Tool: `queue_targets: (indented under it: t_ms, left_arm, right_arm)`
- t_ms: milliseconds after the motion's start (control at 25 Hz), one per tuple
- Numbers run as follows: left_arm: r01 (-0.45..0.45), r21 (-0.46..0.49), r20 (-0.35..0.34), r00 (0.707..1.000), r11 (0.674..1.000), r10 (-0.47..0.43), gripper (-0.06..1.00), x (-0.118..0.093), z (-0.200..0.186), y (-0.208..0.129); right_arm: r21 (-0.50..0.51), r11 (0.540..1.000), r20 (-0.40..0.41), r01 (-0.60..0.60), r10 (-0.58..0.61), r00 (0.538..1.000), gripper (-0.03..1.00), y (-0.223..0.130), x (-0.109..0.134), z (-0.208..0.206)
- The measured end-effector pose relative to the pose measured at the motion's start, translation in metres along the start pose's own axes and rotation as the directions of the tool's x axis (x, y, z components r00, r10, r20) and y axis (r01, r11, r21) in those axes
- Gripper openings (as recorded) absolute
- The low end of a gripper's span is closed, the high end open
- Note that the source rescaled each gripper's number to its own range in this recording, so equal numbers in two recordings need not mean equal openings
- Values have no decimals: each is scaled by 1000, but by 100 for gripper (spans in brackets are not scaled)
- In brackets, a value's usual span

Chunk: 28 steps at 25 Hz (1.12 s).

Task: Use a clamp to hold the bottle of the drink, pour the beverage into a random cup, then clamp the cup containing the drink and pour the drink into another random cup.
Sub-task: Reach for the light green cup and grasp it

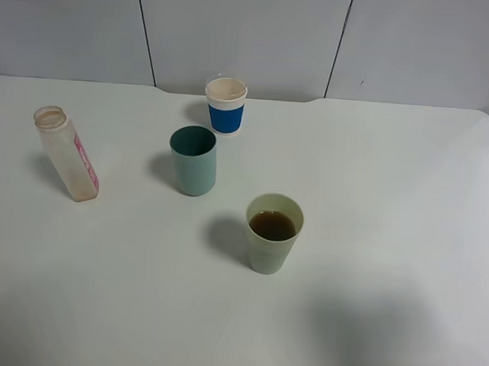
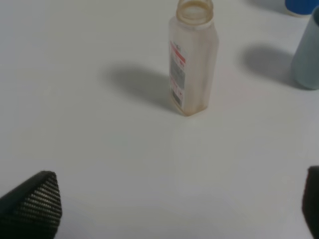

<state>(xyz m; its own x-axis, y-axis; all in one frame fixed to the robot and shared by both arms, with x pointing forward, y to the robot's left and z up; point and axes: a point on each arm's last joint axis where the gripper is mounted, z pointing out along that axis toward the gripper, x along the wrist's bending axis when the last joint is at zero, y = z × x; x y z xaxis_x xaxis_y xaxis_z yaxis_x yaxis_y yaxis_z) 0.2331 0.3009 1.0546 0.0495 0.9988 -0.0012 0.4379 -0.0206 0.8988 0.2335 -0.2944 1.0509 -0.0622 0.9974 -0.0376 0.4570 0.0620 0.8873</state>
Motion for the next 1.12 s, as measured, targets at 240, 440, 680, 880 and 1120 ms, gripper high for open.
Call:
queue_targets:
  t_ms: [240, 440, 680, 880, 1120]
  left_arm:
    - [0, 0, 0, 1000, 1000, 0, 93, 0, 0, 0]
    - [0, 0, 0, 1000, 1000, 0, 93, 0, 0, 0]
    - [0, 0, 0, 1000, 1000, 0, 93, 0, 0, 0]
    - [0, 0, 0, 1000, 1000, 0, 93, 0, 0, 0]
    - [0, 0, 0, 1000, 1000, 0, 93, 0, 0, 0]
  right_arm:
    - [0, 1000, 0, 0, 0, 1000, 100, 0, 0, 0]
    - [0, 1000, 0, 0, 0, 1000, 100, 0, 0, 0]
    - [2, 1000, -2, -1, 1, 1000, 100, 0, 0, 0]
    - [77, 997, -40, -26, 29, 999, 100, 15, 2, 13]
    - [123, 992, -55, -3, 10, 998, 100, 62, -1, 33]
